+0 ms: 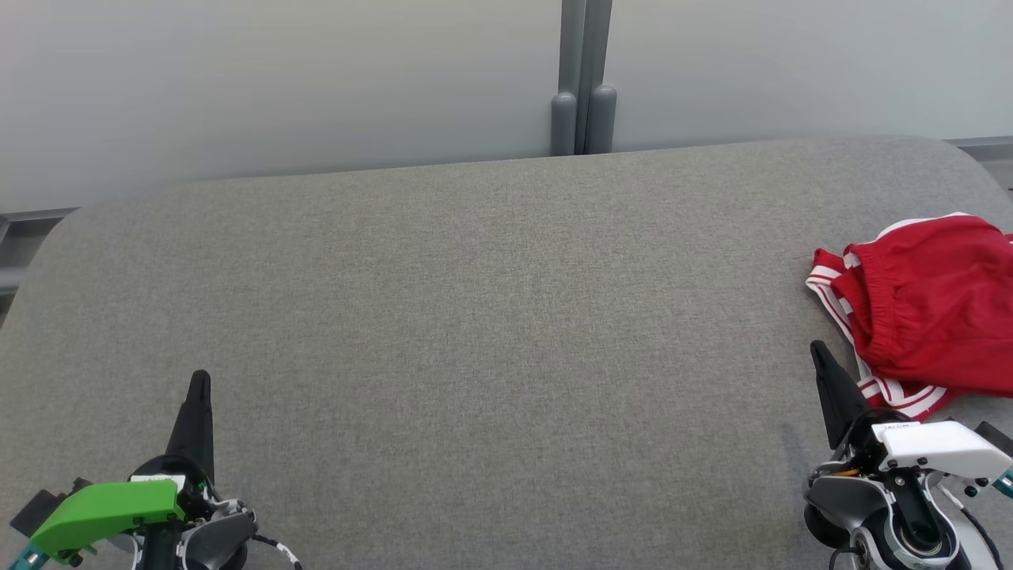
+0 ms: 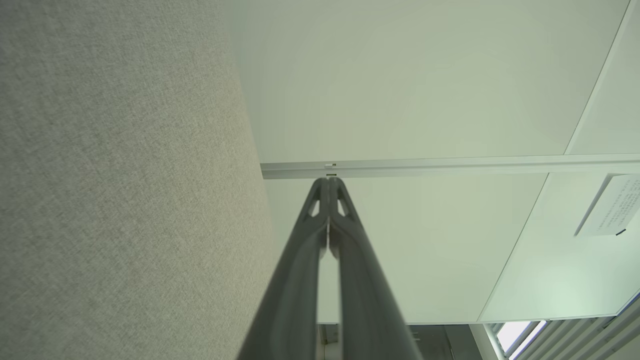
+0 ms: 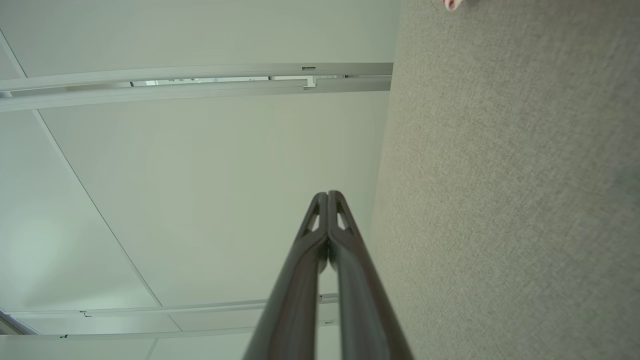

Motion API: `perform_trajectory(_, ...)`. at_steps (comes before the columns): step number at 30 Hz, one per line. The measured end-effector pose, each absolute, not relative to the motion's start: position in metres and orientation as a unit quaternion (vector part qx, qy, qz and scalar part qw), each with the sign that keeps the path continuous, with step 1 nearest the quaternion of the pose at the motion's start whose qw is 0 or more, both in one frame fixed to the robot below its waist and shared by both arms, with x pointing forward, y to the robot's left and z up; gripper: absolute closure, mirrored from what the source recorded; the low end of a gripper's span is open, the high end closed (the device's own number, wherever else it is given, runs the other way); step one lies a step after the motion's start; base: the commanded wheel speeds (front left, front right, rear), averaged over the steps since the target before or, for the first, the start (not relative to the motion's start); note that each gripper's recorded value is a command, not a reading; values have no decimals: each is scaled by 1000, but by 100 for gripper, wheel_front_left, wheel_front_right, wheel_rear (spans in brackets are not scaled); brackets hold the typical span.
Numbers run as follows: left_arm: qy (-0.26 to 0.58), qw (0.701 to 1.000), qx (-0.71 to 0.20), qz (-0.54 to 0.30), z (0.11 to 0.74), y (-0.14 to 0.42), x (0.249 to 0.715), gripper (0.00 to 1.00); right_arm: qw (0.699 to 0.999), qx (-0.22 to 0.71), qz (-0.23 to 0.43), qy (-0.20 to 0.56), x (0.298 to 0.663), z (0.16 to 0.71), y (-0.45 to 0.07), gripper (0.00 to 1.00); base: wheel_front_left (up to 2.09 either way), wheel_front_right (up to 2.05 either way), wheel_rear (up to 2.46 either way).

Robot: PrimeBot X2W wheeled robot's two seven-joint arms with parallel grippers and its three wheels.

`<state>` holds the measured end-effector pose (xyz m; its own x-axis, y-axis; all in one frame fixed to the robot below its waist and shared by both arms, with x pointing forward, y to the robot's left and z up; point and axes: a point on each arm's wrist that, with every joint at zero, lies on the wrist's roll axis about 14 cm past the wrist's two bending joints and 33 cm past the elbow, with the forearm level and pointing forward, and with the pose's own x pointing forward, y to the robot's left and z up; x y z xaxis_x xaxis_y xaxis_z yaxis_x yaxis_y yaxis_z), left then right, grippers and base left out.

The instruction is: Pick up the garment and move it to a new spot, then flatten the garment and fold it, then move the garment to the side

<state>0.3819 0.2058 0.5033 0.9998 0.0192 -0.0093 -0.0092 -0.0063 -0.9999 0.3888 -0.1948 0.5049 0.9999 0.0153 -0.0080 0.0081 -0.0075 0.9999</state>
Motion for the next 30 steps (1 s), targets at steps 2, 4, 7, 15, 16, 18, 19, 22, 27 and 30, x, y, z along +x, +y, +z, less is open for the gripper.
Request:
perform_trajectory(2,-4,705,-709,10,503,206,382,100,704,710,3,8,389,505,-195,100,0,0,0)
perform_trajectory(4,-4,705,-709,10,503,206,382,100,704,710,2,8,389,505,-195,100,0,0,0)
perform_trajectory(7,-4,705,-709,10,503,206,382,100,704,710,2,8,389,505,-195,100,0,0,0)
perform_trajectory(15,-4,705,-709,10,503,206,382,100,704,710,2,8,389,505,-195,100,0,0,0)
perform_trajectory(16,-4,705,-709,10,503,206,382,100,704,710,2,8,389,505,-195,100,0,0,0)
perform_trajectory(18,-4,705,-709,10,503,206,382,100,704,710,2,8,389,505,-195,100,0,0,0)
perform_trajectory(19,-4,705,-709,10,503,206,382,100,704,710,2,8,389,505,-195,100,0,0,0)
perform_trajectory(22,-4,705,-709,10,503,206,382,100,704,710,2,8,389,505,-195,100,0,0,0)
perform_trajectory(27,-3,705,-709,9,503,206,382,100,704,710,2,8,389,505,-195,100,0,0,0)
perform_trajectory(30,-3,705,-710,9,503,206,382,100,704,710,2,8,389,505,-195,100,0,0,0)
